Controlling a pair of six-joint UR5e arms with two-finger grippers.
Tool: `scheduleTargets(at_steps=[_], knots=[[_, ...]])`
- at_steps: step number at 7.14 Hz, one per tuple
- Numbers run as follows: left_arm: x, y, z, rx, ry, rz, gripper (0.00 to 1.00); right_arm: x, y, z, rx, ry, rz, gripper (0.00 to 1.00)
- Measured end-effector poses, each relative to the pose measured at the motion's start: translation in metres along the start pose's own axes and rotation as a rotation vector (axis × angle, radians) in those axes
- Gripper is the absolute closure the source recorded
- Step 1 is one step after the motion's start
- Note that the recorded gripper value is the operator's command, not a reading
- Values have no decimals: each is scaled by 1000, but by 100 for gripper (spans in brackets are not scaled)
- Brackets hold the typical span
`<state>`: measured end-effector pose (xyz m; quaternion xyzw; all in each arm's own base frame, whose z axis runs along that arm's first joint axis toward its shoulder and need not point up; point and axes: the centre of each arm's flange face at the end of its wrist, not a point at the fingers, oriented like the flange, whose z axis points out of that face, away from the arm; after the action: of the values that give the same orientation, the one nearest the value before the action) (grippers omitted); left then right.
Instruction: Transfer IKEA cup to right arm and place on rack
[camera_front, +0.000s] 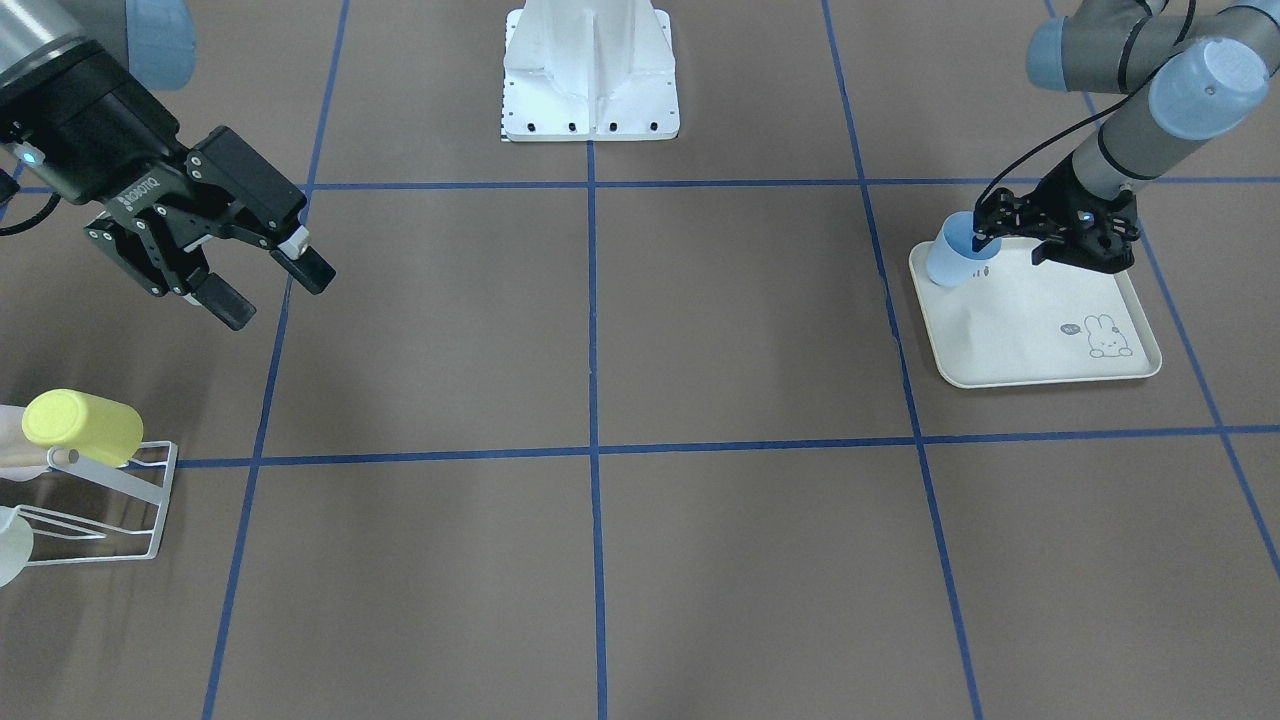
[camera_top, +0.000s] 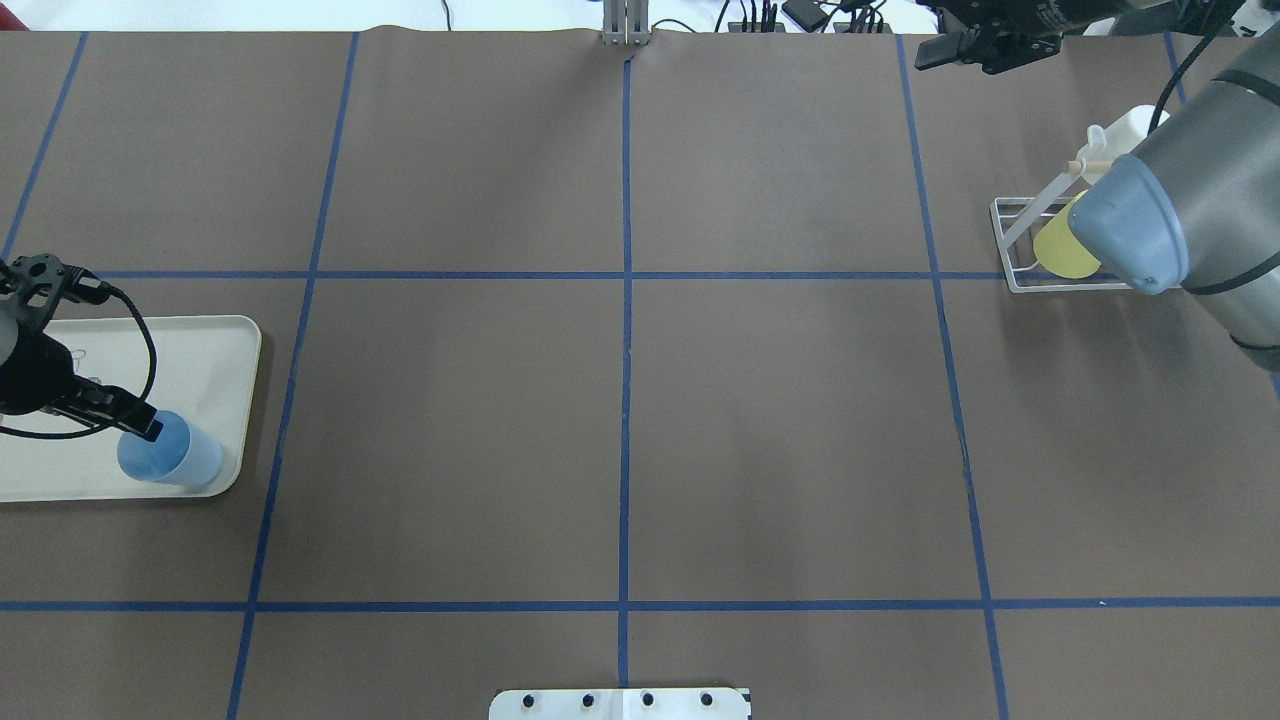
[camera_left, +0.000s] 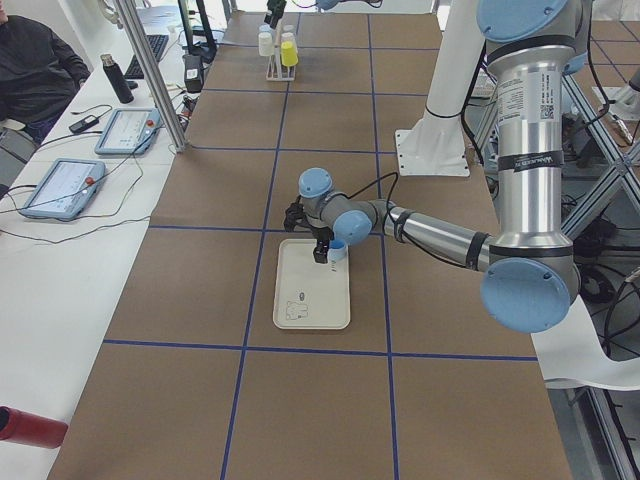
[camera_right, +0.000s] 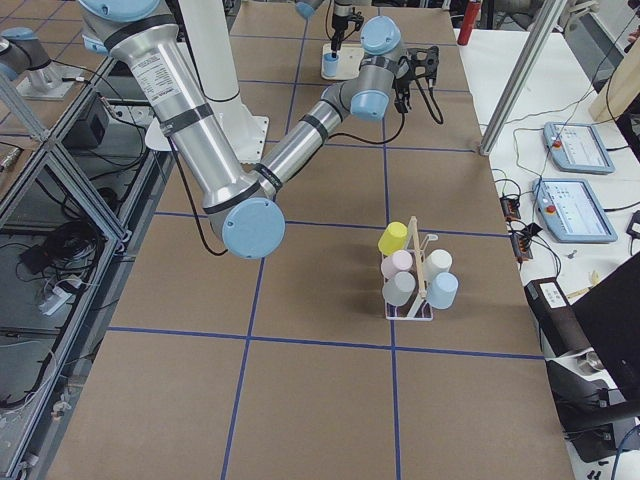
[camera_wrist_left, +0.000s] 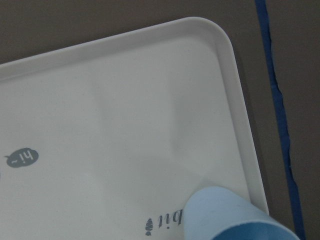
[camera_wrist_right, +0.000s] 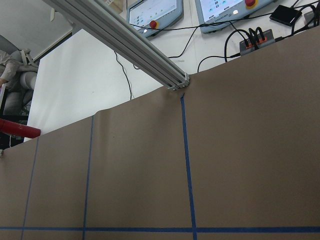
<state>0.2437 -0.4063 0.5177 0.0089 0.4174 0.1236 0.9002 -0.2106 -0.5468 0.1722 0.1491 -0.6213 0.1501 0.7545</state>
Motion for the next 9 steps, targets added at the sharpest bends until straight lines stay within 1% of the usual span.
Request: scheduleTargets(at_steps=[1,2,3,4,7,9], knots=[[1,2,3,-7,0,2,36,0,0,0,0,0,0,0],[3,2,4,-10,1,5,59,0,0,0,1,0,0,0],[5,3,4,-12,3,8,85,0,0,0,1,0,0,0],[7,3,4,-15,6,9,100,0,0,0,1,0,0,0],[16,4,2,-18,24,21,100,1,0,1,-1,2,1,0],[17,22,-15,-33,35,2,100,0,0,0,0,1,2,0]])
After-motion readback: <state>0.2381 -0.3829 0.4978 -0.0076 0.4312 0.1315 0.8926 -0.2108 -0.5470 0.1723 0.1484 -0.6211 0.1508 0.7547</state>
